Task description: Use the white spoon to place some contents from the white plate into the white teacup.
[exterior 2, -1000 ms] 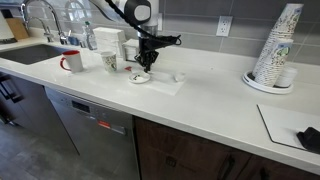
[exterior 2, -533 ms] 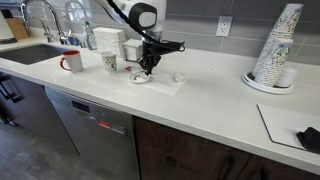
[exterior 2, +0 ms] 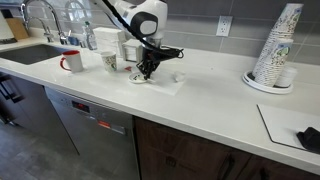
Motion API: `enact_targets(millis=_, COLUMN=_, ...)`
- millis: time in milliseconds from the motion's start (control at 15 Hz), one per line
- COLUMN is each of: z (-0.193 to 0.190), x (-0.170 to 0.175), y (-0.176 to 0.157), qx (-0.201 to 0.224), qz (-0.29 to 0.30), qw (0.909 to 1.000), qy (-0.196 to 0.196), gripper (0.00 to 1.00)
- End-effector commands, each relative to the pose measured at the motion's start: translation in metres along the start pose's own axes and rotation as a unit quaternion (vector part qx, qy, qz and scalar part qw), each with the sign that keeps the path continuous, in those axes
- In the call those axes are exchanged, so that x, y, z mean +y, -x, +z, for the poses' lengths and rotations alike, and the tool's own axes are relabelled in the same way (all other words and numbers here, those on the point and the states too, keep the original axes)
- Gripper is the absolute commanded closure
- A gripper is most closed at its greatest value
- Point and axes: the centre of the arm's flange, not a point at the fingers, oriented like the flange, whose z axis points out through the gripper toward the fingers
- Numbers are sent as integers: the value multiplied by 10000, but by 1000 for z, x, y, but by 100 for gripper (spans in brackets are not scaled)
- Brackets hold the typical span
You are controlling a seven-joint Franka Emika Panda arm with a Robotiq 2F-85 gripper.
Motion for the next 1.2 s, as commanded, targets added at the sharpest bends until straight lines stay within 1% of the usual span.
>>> enact_targets(millis=0, z=8, x=8, y=0, qx=199, qz=-104, qw=9997, qy=-100, gripper=97)
enact_targets(millis=67, z=5, x=8, y=-1, qx=226, qz=-122, qw=9996, qy=-87, gripper=87)
enact_targets(millis=200, z=-1, x=5, y=-4, qx=253, qz=-162, qw=9995, qy=-62, gripper=59)
enact_targets(millis=333, z=-9, x=2, y=-7, qx=208, qz=-202, qw=9996, qy=-34, gripper=47)
enact_targets(millis=467, z=-16, x=-3, y=-9, qx=167, qz=-189, qw=9997, qy=-37, gripper=32)
enact_targets(millis=533, z=-21, x=-5, y=-9, qx=149, qz=-152, qw=9998, qy=-20, gripper=23)
enact_targets(millis=600, z=-28, x=-9, y=-10, qx=144, qz=-89, qw=9999, qy=-22, gripper=16)
enact_targets(millis=733, z=-45, x=-20, y=-9, qx=216, qz=240, qw=9993, qy=-200, gripper=1)
enact_targets(millis=867, z=-64, x=-35, y=-5, qx=163, qz=907, qw=9947, qy=-456, gripper=0)
enact_targets(millis=933, z=-73, x=-44, y=0, qx=155, qz=1204, qw=9922, qy=-299, gripper=0)
enact_targets(millis=1133, z=-92, x=-68, y=13, qx=58, qz=2001, qw=9797, qy=-102, gripper=0)
